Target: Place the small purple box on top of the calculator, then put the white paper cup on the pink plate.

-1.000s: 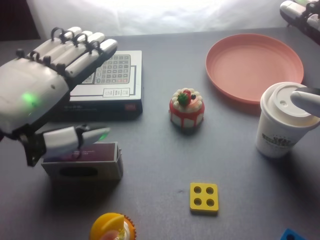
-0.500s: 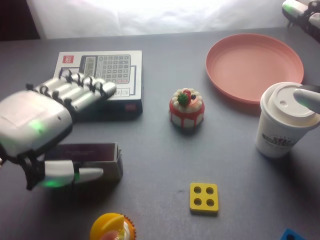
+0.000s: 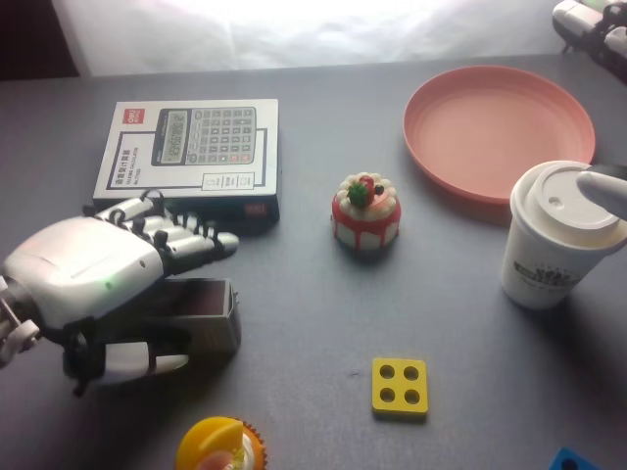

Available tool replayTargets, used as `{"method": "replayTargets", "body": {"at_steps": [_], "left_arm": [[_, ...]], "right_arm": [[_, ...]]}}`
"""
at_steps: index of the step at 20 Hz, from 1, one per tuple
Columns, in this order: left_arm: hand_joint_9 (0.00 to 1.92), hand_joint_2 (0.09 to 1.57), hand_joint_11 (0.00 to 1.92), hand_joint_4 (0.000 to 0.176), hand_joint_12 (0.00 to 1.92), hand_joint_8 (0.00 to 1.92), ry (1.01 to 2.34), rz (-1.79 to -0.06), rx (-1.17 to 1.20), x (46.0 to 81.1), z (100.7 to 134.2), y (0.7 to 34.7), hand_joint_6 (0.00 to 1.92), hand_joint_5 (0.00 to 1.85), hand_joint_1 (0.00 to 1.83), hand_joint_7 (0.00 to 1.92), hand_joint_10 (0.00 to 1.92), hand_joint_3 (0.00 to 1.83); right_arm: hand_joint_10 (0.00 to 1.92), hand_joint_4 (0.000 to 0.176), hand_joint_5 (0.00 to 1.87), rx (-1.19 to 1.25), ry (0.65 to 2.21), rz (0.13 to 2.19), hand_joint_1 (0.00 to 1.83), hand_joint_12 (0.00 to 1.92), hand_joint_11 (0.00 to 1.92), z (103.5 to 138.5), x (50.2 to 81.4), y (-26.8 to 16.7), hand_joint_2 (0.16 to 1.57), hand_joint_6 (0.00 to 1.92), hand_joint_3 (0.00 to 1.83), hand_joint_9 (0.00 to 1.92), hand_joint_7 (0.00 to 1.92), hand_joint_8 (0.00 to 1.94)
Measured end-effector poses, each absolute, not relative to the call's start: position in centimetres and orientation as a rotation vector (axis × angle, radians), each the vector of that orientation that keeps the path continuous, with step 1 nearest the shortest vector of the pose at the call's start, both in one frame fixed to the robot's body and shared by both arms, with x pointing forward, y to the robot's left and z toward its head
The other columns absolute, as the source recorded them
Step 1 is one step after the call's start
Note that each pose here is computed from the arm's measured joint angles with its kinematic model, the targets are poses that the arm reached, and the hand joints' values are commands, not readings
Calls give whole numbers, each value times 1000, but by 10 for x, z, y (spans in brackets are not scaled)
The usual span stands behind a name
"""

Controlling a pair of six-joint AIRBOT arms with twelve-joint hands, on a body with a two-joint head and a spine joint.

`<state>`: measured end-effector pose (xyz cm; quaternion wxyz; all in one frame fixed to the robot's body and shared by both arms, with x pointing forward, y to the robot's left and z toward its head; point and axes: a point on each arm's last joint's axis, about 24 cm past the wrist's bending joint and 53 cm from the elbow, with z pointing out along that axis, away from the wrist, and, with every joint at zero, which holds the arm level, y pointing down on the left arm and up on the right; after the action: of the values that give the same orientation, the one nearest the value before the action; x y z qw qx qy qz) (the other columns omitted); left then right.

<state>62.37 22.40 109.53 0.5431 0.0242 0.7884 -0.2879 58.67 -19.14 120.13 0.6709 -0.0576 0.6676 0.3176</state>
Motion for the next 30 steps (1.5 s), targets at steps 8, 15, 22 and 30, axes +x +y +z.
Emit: {"method": "replayTargets", "body": {"at_steps": [8, 15, 22, 30], "left_arm": [[1077, 1220, 1225, 0, 1921, 1907, 1845, -694, 38, 628, 1101, 225, 1278, 782, 1106, 798, 1920, 0], [918, 1252, 1045, 0, 1921, 1481, 1675, -694, -25, 647, 1146, 237, 1315, 706, 1197, 747, 1920, 0], [805, 1242, 879, 0, 1921, 1527, 1607, -620, -245, 706, 1154, 272, 1174, 711, 1210, 788, 1719, 1], [611, 1224, 458, 0, 1715, 1455, 1625, -548, -432, 763, 1150, 295, 1128, 809, 1178, 744, 1204, 1]], "right_arm": [[0, 0, 0, -116, 1502, 713, 261, 206, 0, 1202, 588, -194, 1303, 0, 0, 0, 0, 0], [0, 0, 0, -111, 1499, 712, 258, 68, 0, 1202, 588, -195, 1279, 0, 0, 0, 0, 0], [0, 0, 0, -103, 1492, 714, 403, 0, 0, 1204, 588, -196, 1283, 0, 3, 0, 0, 0], [0, 0, 0, -105, 1496, 716, 330, 10, 4, 1201, 588, -196, 1260, 0, 0, 0, 0, 0]]}}
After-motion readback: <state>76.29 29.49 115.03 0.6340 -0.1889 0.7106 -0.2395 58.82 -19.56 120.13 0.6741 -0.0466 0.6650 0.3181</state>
